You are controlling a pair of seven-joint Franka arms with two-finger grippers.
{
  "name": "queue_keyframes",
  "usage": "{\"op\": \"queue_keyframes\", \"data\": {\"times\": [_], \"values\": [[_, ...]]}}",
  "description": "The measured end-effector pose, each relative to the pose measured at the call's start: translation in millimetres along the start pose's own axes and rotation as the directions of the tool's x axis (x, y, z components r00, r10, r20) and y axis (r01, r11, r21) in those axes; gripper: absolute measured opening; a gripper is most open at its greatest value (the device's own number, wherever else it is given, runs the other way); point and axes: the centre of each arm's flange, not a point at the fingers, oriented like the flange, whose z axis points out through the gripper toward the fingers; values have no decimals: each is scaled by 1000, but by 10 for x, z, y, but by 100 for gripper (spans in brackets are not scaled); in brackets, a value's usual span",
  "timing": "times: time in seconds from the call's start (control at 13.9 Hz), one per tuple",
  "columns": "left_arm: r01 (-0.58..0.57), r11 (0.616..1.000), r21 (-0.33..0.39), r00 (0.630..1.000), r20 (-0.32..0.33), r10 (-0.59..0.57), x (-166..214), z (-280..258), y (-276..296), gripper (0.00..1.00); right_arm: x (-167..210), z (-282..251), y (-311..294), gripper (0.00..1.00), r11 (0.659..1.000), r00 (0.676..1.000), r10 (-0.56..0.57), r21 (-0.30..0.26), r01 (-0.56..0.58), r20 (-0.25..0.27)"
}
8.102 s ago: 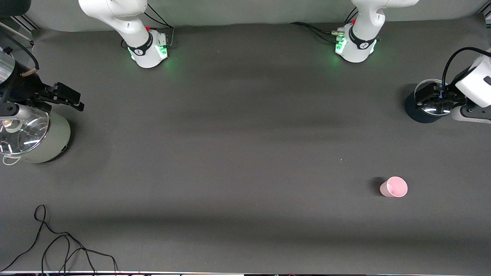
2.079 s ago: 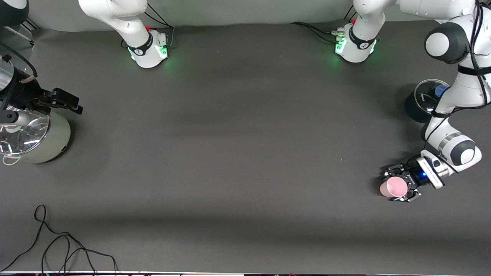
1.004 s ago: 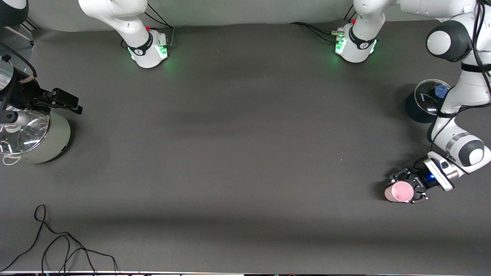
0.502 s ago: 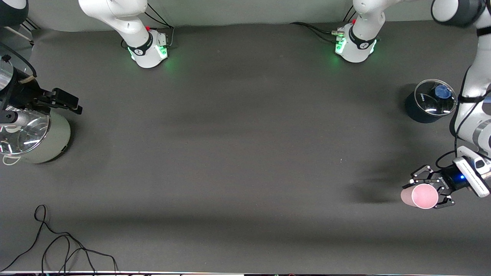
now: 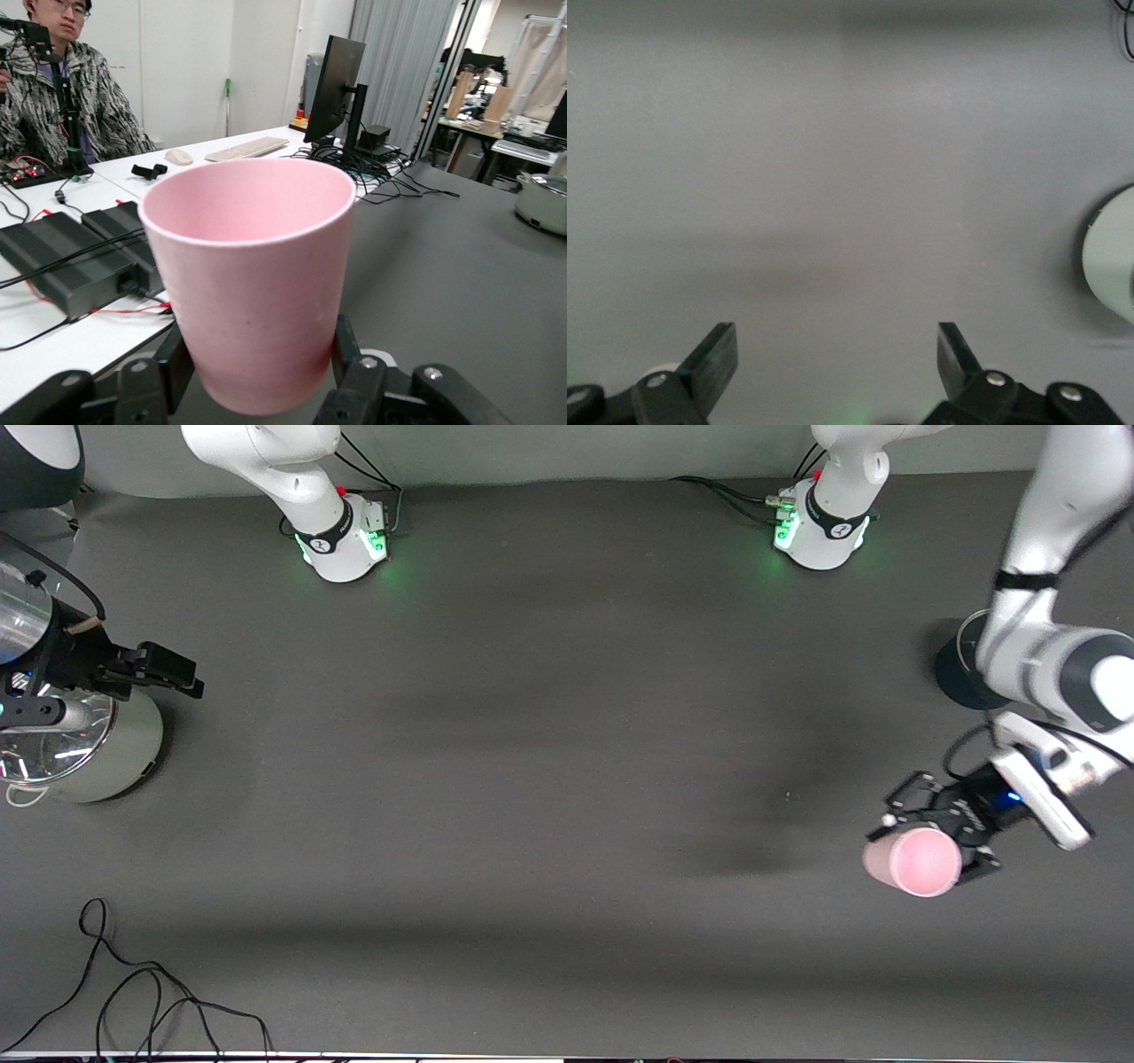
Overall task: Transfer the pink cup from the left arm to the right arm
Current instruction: 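Lift the pink cup with the left gripper toward the table middle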
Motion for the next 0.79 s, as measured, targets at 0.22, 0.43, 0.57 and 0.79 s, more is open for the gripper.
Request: {"op": "queue_keyframes", "data": {"times": [0.22,0.43,0.57,0.79], "values": [[21,997,79,1000,3,-21,284,392,902,66,34,-15,-87,100,997,999,38,62,-37,-15],[35,993,115,999,25,-38,503,833,1932,66,23,-90,-347,100,975,983,181,133,-177,-21],[33,994,106,999,34,-37,619,970,2465,66,-7,-127,-714,100,949,960,280,159,-272,-30],[28,995,93,999,38,-32,762,1029,2938,66,-70,-257,-1198,100,884,908,419,234,-405,-10]]}}
